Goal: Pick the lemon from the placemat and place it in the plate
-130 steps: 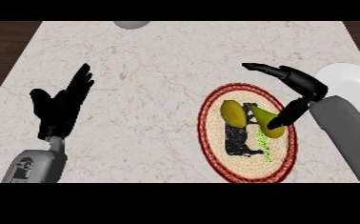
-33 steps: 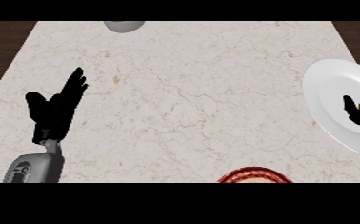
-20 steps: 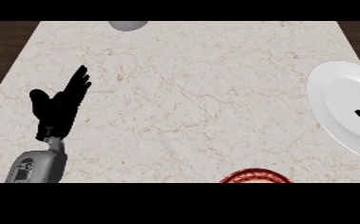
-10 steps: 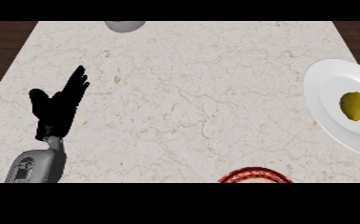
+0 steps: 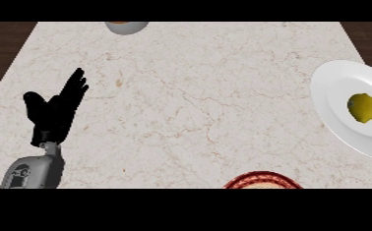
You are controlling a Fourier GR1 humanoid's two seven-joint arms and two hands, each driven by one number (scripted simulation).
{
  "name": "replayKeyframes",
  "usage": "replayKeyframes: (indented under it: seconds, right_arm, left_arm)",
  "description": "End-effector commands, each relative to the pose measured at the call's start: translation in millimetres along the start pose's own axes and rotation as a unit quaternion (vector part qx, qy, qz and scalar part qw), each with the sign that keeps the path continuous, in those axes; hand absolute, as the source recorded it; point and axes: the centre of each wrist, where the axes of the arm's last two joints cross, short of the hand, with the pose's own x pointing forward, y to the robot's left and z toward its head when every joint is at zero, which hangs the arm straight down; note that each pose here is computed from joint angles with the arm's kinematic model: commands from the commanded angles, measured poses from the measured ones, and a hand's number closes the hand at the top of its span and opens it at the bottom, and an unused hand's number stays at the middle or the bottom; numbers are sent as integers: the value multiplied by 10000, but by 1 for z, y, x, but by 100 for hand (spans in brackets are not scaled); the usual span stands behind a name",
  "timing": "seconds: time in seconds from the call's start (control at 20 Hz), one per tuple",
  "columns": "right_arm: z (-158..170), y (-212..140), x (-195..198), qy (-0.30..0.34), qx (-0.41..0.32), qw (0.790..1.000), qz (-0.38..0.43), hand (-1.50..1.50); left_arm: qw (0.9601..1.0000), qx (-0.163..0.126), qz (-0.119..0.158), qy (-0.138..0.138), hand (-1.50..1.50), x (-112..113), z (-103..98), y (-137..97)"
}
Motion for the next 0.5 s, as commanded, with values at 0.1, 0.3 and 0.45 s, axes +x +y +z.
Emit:
replayKeyframes:
  seconds: [0.1, 0.3, 0.45]
  right_arm:
    - [24, -42, 0, 340, 254, 9961, -774, -150]
    - [39, -37, -15, 115, 167, 9976, -656, -150]
    - [25, -41, -5, -5, 38, 9980, -624, -150]
  left_arm:
    - [10000, -22, 13, 4, 0, 8, -8, -3]
    - [9999, 9, 81, -70, 0, 5, 6, -8]
    - [10000, -57, 21, -48, 0, -3, -5, -25]
